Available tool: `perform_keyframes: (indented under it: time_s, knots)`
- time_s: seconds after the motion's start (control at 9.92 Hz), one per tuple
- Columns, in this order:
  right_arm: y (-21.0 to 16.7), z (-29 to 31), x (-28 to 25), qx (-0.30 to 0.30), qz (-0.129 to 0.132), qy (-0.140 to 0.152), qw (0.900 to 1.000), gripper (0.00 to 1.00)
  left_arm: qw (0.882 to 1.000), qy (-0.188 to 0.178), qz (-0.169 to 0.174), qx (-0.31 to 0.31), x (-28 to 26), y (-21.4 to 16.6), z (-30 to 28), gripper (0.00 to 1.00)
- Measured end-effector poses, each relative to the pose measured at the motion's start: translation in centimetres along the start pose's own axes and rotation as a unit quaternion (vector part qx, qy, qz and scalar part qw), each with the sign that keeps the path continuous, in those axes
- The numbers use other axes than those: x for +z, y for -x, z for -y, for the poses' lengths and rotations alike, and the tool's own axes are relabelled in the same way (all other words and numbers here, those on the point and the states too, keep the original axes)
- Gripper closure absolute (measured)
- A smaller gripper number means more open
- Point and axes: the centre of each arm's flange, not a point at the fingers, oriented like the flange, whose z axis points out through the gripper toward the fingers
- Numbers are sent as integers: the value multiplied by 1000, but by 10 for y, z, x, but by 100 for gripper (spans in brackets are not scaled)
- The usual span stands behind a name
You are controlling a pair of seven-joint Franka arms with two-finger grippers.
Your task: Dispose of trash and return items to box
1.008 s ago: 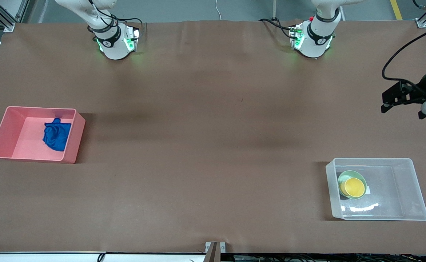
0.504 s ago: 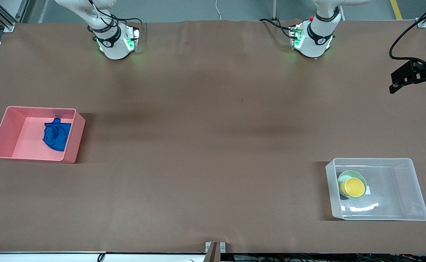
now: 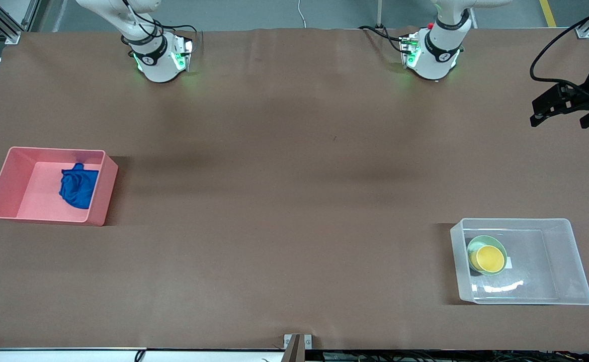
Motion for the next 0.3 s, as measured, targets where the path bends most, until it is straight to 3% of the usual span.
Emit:
perform_keyframes:
  time_s: [0.3]
  knots:
    - [0, 0, 0, 0, 0, 0, 1000, 0, 1000, 0, -2, -2, 0, 1, 1, 0]
